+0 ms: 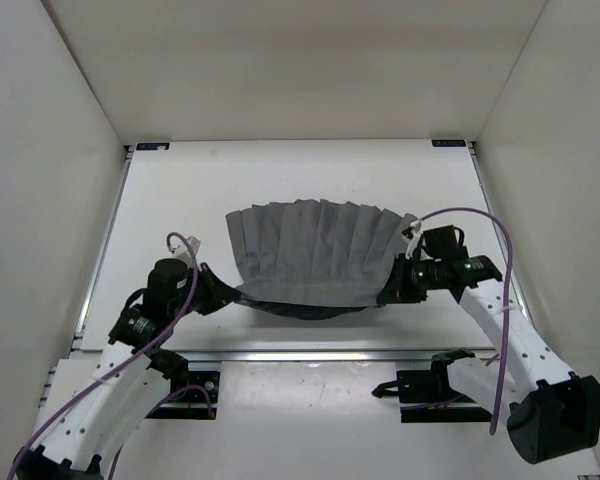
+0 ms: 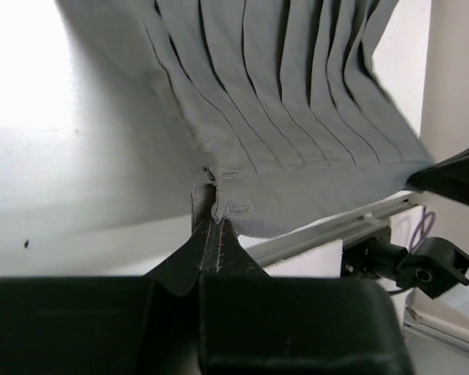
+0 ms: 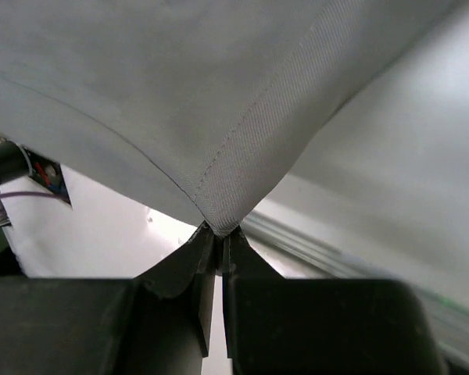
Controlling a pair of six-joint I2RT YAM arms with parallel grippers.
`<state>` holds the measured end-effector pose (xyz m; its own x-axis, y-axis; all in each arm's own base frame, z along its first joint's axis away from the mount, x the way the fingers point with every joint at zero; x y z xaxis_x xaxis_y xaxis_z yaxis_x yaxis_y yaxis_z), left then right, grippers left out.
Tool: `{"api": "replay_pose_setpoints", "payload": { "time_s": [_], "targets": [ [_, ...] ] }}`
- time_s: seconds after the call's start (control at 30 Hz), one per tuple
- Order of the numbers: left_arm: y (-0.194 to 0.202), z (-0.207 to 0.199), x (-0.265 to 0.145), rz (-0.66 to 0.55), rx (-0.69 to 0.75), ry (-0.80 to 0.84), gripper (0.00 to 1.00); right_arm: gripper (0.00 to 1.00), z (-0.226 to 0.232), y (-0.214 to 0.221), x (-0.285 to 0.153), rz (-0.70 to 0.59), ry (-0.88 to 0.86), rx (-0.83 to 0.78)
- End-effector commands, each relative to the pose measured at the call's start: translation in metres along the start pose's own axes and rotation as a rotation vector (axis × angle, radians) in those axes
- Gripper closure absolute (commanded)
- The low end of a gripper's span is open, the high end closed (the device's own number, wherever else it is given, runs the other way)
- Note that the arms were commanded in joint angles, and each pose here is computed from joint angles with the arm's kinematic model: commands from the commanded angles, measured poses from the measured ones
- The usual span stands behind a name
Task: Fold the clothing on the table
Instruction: Fold the skirt
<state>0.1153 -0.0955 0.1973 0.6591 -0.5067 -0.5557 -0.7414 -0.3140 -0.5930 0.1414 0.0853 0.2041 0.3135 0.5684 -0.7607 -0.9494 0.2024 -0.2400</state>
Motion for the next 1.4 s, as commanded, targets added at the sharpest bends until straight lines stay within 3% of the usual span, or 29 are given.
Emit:
{"api": "replay_pose_setpoints", "payload": {
  "time_s": [0.0,0.23,0.43,0.6,0.73,0.93,0.97,1.0,1.03,1.07,1.1,1.13,1.23,1.37],
  "targets": [
    [0.012,0.003,-0.012,0.03,-0.062,-0.016,1.0,1.0,-0.014,0.024,-0.002,0.061,0.027,0.089],
    [-0.004,-0.013,-0.016,-0.026,-0.083,0.062,1.0,1.0,0.004,0.014,-0.013,0.016,-0.062,0.03],
    [-0.052,-0.03,0.006,-0.074,-0.039,0.083,1.0,1.0,0.024,-0.051,-0.027,-0.115,-0.151,-0.018],
    [-0.11,-0.039,0.036,-0.179,-0.036,0.061,1.0,1.0,0.038,-0.132,-0.028,-0.175,-0.233,-0.028],
    [-0.159,-0.023,0.083,-0.227,-0.088,0.005,1.0,1.0,0.02,-0.204,-0.013,-0.232,-0.282,0.02],
    [-0.206,-0.003,0.177,-0.163,-0.093,-0.08,0.99,0.98,-0.003,-0.292,0.028,-0.267,-0.299,0.004],
    [-0.218,0.0,0.194,-0.161,-0.096,-0.084,0.94,0.84,0.0,-0.307,0.025,-0.308,-0.308,0.005],
    [-0.224,0.008,0.214,-0.149,-0.113,-0.095,0.76,0.74,-0.011,-0.319,0.039,-0.31,-0.32,0.005],
    [-0.234,0.014,0.228,-0.16,-0.136,-0.077,0.51,0.58,-0.016,-0.333,0.044,-0.327,-0.332,0.007],
    [-0.24,0.021,0.234,-0.183,-0.156,-0.058,0.43,0.45,-0.023,-0.345,0.053,-0.337,-0.329,0.022],
    [-0.249,0.025,0.245,-0.207,-0.182,-0.01,0.23,0.35,-0.018,-0.359,0.041,-0.374,-0.341,0.003],
    [-0.253,0.033,0.25,-0.212,-0.226,-0.002,0.1,0.35,-0.028,-0.364,0.054,-0.357,-0.329,0.023],
    [-0.26,0.035,0.251,-0.203,-0.198,0.043,0.11,0.39,-0.038,-0.376,0.054,-0.337,-0.251,0.028],
    [-0.243,0.033,0.243,-0.169,-0.13,-0.072,0.25,0.4,-0.054,-0.373,0.063,-0.342,-0.086,-0.006]
  ]
}}
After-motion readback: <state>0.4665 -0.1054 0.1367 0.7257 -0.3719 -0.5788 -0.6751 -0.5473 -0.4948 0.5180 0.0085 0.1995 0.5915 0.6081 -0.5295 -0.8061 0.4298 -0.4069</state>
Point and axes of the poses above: each gripper's point midway between its finger pads, its own x axis out along the fingers, its own z axis along the line the jaws close on, y = z × x, the point moved 10 cm from there along -x, back along the fingers, and after that the axes turned 8 degrees about x, right-handed, at the moved point
